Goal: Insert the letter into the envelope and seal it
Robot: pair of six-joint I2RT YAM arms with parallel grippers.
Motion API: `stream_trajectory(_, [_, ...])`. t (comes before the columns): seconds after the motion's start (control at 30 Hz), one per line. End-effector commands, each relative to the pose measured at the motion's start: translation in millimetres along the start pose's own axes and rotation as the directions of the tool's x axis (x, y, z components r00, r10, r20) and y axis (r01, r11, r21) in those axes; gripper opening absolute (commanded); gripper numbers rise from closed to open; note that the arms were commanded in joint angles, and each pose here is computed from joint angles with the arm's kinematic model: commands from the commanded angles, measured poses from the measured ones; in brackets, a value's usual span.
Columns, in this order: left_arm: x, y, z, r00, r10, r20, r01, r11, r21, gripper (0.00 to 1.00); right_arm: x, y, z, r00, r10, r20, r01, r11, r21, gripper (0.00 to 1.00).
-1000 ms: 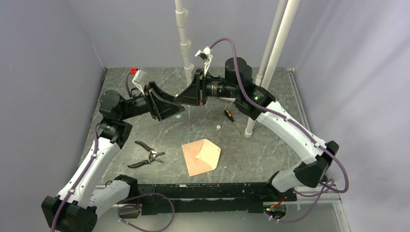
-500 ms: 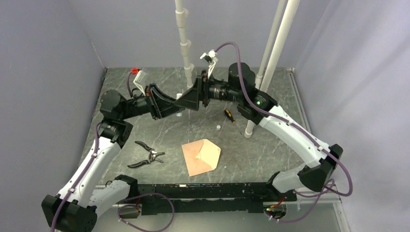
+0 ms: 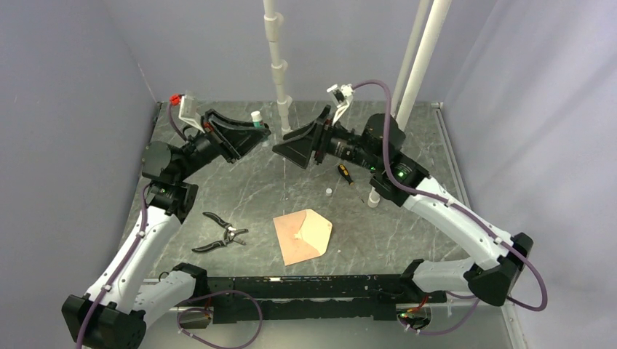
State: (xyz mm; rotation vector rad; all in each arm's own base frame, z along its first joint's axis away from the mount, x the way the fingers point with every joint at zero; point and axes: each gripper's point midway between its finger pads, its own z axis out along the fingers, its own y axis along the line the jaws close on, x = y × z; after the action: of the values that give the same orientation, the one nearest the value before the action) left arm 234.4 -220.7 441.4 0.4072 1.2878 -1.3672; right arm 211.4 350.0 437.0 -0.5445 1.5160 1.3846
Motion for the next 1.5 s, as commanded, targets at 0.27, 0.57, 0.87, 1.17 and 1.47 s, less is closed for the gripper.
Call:
stream_trajectory(0.27, [-76,-28,6,0.937,-0.134,0.323,0.104,0.989,0.107,0.02,-50,38,24,0.978,-0.045,0.201,0.072,0.989,-0.13,0.63])
stream_trajectory(0.57, [-80,-36,7,0.927,-0.183,0.328,0.14,0.979,0.15,0.02,-64,32,39,0.968,0.005,0.253,0.023,0.994,-0.107,0.66])
stream_trajectory(0.87, [-80,-35,6,0.928,-0.178,0.328,0.139,0.98,0.139,0.02,-65,25,52,0.97,0.025,0.24,-0.005,0.996,-0.084,0.51])
stream_trajectory(1.17, [-78,-36,5,0.933,-0.178,0.312,0.146,0.982,0.121,0.09,-56,39,57,0.989,0.003,0.15,0.02,0.988,-0.152,0.03])
stream_trajectory(1.47, [-71,-26,-2,0.95,-0.108,0.294,0.115,0.993,-0.005,0.61,-39,34,45,0.995,-0.088,0.045,0.093,0.986,-0.135,0.0])
